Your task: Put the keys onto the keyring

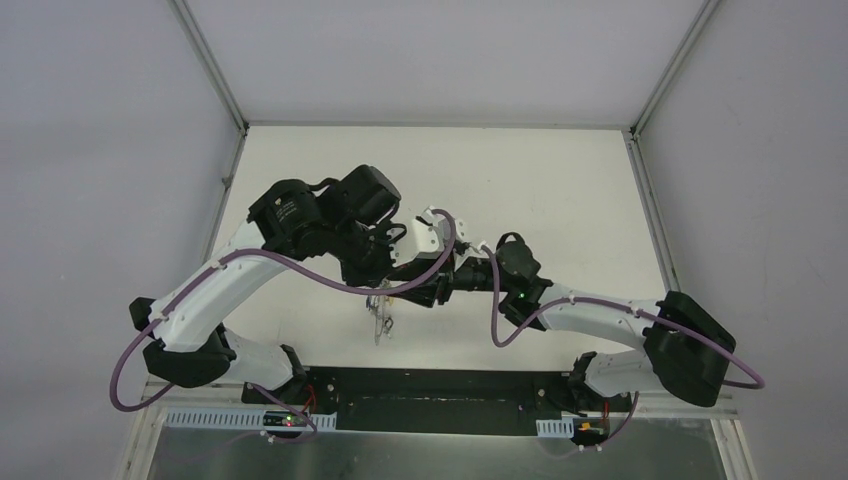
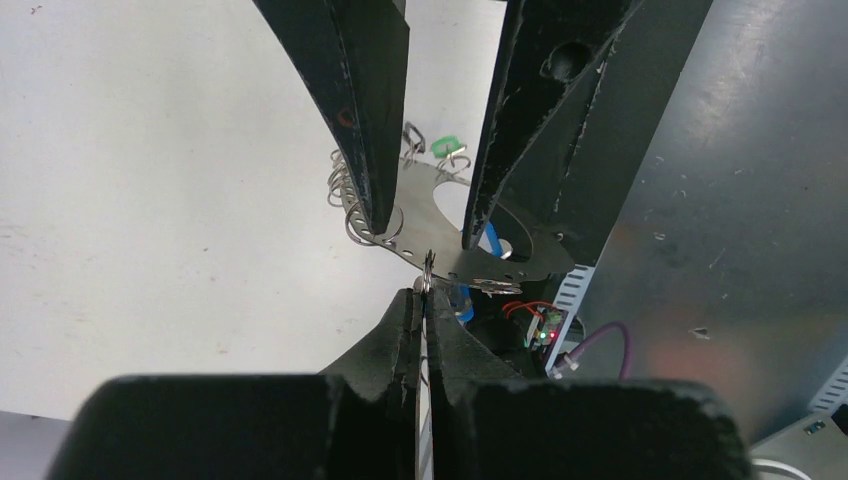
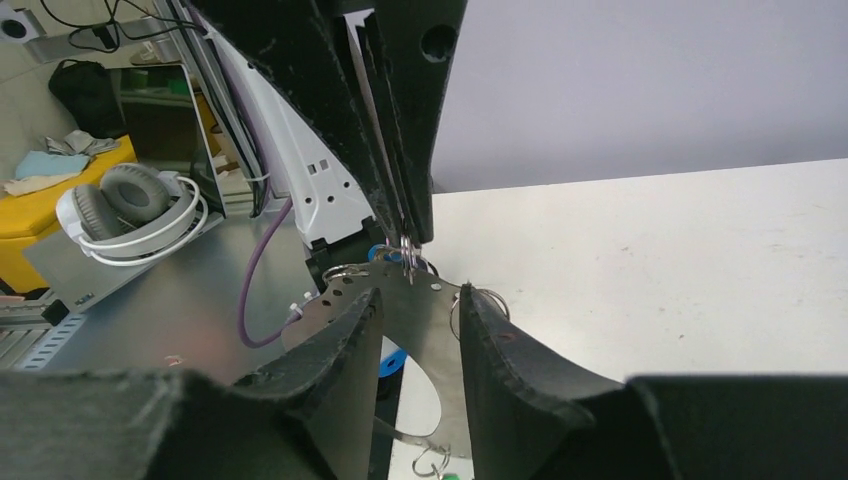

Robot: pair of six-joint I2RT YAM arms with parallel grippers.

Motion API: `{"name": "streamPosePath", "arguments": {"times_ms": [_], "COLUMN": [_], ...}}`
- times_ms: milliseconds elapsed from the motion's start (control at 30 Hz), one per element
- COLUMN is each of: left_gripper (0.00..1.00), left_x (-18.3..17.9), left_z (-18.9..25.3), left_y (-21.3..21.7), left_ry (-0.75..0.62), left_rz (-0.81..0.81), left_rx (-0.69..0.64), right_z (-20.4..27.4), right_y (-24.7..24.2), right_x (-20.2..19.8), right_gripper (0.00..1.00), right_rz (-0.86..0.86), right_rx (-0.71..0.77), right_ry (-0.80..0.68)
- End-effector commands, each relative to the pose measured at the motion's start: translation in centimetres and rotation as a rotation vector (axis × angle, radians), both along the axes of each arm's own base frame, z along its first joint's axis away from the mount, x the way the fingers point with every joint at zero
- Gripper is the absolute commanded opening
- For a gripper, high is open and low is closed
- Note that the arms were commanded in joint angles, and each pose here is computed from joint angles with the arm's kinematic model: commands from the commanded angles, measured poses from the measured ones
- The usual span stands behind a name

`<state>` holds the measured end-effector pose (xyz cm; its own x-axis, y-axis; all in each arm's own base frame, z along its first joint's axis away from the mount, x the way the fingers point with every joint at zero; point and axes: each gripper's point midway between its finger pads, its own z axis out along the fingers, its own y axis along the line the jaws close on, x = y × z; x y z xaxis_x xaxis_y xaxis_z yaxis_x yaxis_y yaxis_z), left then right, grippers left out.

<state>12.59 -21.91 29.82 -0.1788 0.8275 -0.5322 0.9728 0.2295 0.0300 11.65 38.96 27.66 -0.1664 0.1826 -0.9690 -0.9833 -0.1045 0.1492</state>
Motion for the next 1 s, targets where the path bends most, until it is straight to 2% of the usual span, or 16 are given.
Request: {"name": "streamPosePath", "arguments": {"times_ms": [0, 133, 333, 367, 500, 700, 800, 967], "left_gripper": [0.00, 0.00, 0.00, 0.00, 0.00, 0.00, 0.20, 0.47], "left_x": [-0.9, -1.0, -0.9, -0.9, -0.7, -0.2, 0.0, -0.1], "left_z": [0.9, 0.9, 0.9, 0.9, 0.9, 1.2, 1.8, 3.2], "left_y": [0.4, 0.5, 0.9, 0.8, 0.8, 1.0, 1.3, 1.3], "left_ry": [0.010, 0.019, 0.008, 0.008, 0.000, -0.035, -0.078, -0.161], "left_rz": [-0.029, -0.024, -0.004, -0.005, -0.005, 0.016, 0.053, 0.102], "left_rx": [0.000, 0.009, 0.026, 0.026, 0.029, 0.016, -0.038, -0.230], "right_z": [4.2, 4.3, 4.3, 4.2, 4.1, 4.3, 4.6, 4.9], "right_y": [0.6, 1.1, 1.6, 1.7, 1.9, 1.8, 1.6, 1.3], "right_x": [-0.6, -0.9, -1.3, -1.5, -1.7, -1.7, -1.8, -2.2], "right_gripper": [0.36, 0.31, 0.30, 0.26, 0.01, 0.00, 0.00, 0.00], "right_rz": [0.030, 0.047, 0.068, 0.074, 0.093, 0.094, 0.094, 0.103], "right_rx": [0.130, 0.138, 0.135, 0.134, 0.128, 0.135, 0.146, 0.155], "right_ry": [-0.048, -0.049, -0.050, -0.051, -0.055, -0.059, -0.064, -0.071]}}
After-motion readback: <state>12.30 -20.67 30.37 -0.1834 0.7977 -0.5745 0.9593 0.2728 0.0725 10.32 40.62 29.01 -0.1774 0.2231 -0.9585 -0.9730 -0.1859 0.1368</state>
